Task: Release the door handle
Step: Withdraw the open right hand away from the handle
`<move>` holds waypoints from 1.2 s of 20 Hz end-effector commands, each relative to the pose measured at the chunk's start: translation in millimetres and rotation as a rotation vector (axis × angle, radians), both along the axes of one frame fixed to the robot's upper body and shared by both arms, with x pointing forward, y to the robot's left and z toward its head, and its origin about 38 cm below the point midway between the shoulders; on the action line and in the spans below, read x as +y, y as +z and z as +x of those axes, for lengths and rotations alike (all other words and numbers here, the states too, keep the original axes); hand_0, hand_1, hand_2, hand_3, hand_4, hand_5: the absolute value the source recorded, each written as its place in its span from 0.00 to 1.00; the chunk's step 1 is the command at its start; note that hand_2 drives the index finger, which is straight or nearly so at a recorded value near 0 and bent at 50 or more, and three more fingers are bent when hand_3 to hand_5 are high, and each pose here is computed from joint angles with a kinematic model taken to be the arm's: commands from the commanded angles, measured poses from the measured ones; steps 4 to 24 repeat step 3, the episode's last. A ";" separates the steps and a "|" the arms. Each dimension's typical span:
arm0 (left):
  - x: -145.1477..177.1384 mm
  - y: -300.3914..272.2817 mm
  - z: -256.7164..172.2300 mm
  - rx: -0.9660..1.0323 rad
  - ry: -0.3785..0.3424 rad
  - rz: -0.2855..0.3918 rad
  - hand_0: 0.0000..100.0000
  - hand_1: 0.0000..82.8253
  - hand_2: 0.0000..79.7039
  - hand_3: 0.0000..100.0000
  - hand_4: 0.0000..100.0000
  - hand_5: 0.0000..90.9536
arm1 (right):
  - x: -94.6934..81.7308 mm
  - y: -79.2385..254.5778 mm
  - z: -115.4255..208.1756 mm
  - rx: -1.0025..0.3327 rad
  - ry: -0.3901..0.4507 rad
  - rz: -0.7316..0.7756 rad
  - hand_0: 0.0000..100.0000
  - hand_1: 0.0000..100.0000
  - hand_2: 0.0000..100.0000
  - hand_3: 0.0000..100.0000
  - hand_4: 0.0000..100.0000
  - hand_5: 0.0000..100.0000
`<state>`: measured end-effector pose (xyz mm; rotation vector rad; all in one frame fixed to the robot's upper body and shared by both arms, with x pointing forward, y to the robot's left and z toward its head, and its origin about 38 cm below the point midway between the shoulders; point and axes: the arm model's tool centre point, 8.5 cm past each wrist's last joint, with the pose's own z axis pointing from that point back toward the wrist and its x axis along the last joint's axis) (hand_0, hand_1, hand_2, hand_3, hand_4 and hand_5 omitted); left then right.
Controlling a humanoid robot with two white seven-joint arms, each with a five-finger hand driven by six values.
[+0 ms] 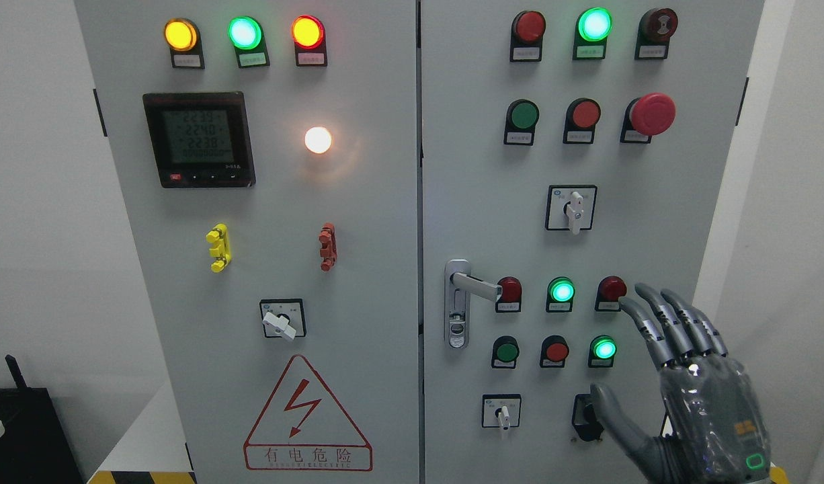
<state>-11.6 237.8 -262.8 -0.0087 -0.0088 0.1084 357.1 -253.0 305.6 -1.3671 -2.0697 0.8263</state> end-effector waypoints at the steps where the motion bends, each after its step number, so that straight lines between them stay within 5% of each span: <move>1: -0.2 -0.1 16.8 -0.026 0.015 0.000 0.12 0.47 0.00 0.00 0.00 0.00 | 2.3 0.8 0.3 0.000 0.011 -0.004 0.37 0.04 0.00 0.00 0.00 0.00; 24: -0.2 -0.1 15.3 -0.023 0.015 0.000 0.12 0.47 0.00 0.00 0.00 0.00 | 3.6 1.1 0.5 -0.001 0.015 -0.003 0.36 0.05 0.00 0.00 0.00 0.00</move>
